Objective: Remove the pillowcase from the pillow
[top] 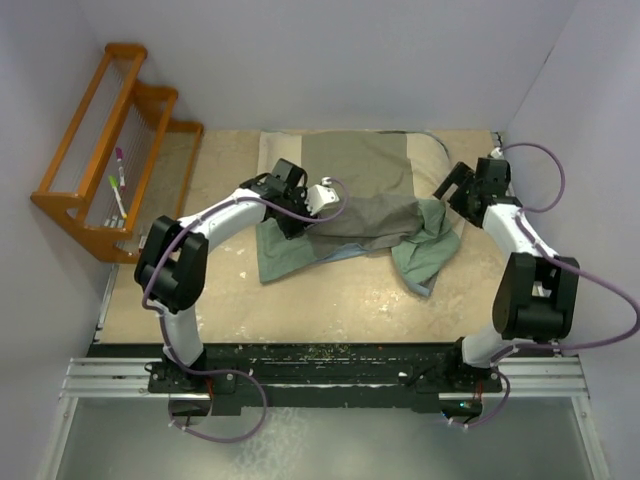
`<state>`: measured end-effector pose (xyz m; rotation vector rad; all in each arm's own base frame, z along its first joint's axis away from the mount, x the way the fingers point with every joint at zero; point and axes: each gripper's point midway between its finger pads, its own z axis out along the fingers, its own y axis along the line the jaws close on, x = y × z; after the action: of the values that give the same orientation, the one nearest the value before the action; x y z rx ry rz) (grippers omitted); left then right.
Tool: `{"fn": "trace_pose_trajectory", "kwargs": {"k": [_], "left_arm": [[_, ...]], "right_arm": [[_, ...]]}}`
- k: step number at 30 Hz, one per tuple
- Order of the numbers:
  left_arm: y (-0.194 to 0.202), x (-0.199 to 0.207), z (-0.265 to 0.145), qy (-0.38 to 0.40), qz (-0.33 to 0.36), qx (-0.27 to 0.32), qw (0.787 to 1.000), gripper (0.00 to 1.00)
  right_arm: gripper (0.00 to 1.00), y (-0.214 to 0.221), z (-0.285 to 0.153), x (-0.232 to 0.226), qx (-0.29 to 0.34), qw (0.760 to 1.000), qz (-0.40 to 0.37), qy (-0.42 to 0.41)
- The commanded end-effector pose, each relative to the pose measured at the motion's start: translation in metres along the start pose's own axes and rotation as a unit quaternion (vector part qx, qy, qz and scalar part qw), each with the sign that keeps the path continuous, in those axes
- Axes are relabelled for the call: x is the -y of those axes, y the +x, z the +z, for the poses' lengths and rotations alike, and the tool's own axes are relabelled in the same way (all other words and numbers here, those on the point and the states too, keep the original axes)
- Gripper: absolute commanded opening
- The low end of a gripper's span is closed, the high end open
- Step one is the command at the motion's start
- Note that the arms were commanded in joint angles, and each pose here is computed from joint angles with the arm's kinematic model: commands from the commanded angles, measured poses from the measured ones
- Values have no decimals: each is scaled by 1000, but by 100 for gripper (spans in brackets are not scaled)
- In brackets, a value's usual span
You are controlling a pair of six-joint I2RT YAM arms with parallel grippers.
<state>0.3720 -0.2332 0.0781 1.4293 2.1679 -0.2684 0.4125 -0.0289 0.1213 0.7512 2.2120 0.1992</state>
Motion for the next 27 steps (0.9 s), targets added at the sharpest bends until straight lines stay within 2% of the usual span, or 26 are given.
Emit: {"fn": "trace_pose_trajectory", "kwargs": {"k": [1,2,3,4,5,7,10,13,14,15,16,19,21,22,23,27], "left_arm": [[16,-47,9,-104,25,-13,994,46],[28,-55,9,-118,15,-24,993,34],[39,-63,8,-130,-2,-33,991,16],[51,-73,4,-142,-24,-41,989,4],[62,-83,-1,-152,-45,-48,986,0],[82,-100,-15,-167,-77,-53,982,0],[99,-109,-39,-186,-88,-52,977,0],[97,-106,-63,-198,-82,-45,976,0],[93,-101,-71,-192,-82,-39,977,2],[86,-96,-79,-182,-84,-29,979,10],[78,-90,-88,-170,-86,-16,981,19],[53,-65,-114,-123,-87,33,988,58],[38,-47,-127,-90,-81,68,990,75],[33,-39,-133,-76,-78,83,991,78],[27,-31,-139,-64,-75,97,990,87],[23,-2,-142,-15,-71,122,990,91]], "right_arm": [[94,-24,10,-36,23,998,-7,-63],[91,-20,14,-38,17,998,-9,-68],[89,-16,18,-41,10,997,-16,-73],[87,-8,20,-46,2,996,-25,-80],[86,-2,21,-51,-4,996,-36,-87],[84,10,18,-63,-5,993,-63,-96],[78,30,10,-86,-10,989,-94,-118],[62,50,-4,-110,-15,983,-104,-151],[57,58,-10,-119,-16,980,-109,-164],[50,66,-17,-129,-17,977,-116,-178],[44,76,-24,-139,-19,974,-125,-188],[26,106,-50,-174,-30,962,-147,-230],[15,129,-69,-195,-41,953,-159,-255],[11,144,-80,-207,-49,948,-164,-270],[9,153,-89,-215,-53,944,-164,-281],[9,186,-123,-245,-79,929,-153,-327]]}}
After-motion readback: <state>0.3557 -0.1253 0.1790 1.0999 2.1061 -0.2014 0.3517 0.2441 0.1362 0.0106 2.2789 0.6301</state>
